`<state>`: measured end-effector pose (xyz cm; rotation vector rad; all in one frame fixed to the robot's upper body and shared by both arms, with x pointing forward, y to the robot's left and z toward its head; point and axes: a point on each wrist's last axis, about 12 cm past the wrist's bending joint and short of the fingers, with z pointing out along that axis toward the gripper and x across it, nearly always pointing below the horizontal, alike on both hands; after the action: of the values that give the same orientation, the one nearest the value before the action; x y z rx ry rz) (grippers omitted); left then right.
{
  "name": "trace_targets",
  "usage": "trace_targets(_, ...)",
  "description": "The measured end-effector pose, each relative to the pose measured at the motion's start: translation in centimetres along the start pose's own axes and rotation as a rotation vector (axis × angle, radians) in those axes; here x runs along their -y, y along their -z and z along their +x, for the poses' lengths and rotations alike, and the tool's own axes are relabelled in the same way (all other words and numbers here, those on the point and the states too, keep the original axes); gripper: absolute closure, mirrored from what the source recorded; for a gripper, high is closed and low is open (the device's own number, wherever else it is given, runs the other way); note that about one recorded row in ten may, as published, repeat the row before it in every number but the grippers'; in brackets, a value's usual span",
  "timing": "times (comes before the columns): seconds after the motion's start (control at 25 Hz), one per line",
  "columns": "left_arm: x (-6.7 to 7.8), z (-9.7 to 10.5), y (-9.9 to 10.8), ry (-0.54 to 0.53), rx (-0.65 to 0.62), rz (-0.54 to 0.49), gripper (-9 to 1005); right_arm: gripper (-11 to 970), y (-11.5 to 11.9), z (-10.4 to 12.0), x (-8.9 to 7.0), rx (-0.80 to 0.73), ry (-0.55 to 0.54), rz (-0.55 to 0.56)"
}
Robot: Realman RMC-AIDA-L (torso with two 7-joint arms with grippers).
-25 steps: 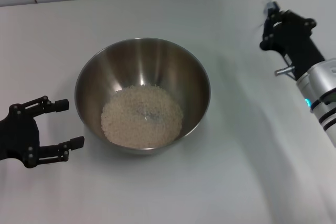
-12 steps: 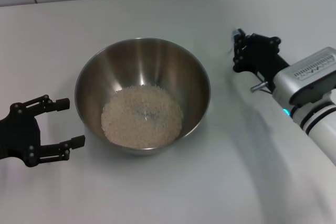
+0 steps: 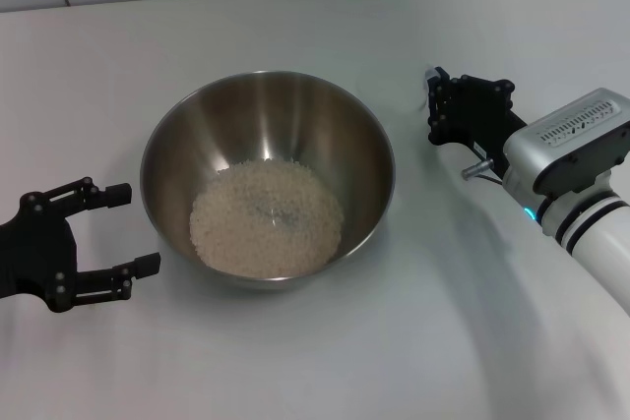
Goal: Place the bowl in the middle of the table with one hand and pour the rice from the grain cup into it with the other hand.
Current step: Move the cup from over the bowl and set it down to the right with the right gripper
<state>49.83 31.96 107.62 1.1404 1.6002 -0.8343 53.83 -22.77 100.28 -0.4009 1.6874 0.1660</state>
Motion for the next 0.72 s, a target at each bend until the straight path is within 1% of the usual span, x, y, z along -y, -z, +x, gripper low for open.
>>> trace_targets(0.16,0.0,0.0,0.0,0.000,0.000,0.000,134,901,0.1,0.1,0.1,-0.003,-0.023,0.010)
trace_targets(0.28,0.0,0.0,0.0,0.000,0.000,0.000,134,851,0.2,0.2,0.1,-0.005,-0.039,0.012)
trace_targets(0.32,0.0,0.0,0.0,0.000,0.000,0.000,134,835,0.2,0.2,0.2,-0.007,-0.066,0.015)
trace_targets(0.4,0.0,0.0,0.0,0.000,0.001,0.001,134,802,0.3,0.3,0.3,-0.010,-0.081,0.018)
trace_targets(0.68,0.0,0.0,0.0,0.000,0.001,0.002,134,686,1.0,0.8,0.3,-0.018,-0.094,0.020)
trace_targets(0.72,0.0,0.0,0.0,0.000,0.001,0.002,134,638,1.3,1.0,0.1,-0.020,-0.097,0.016)
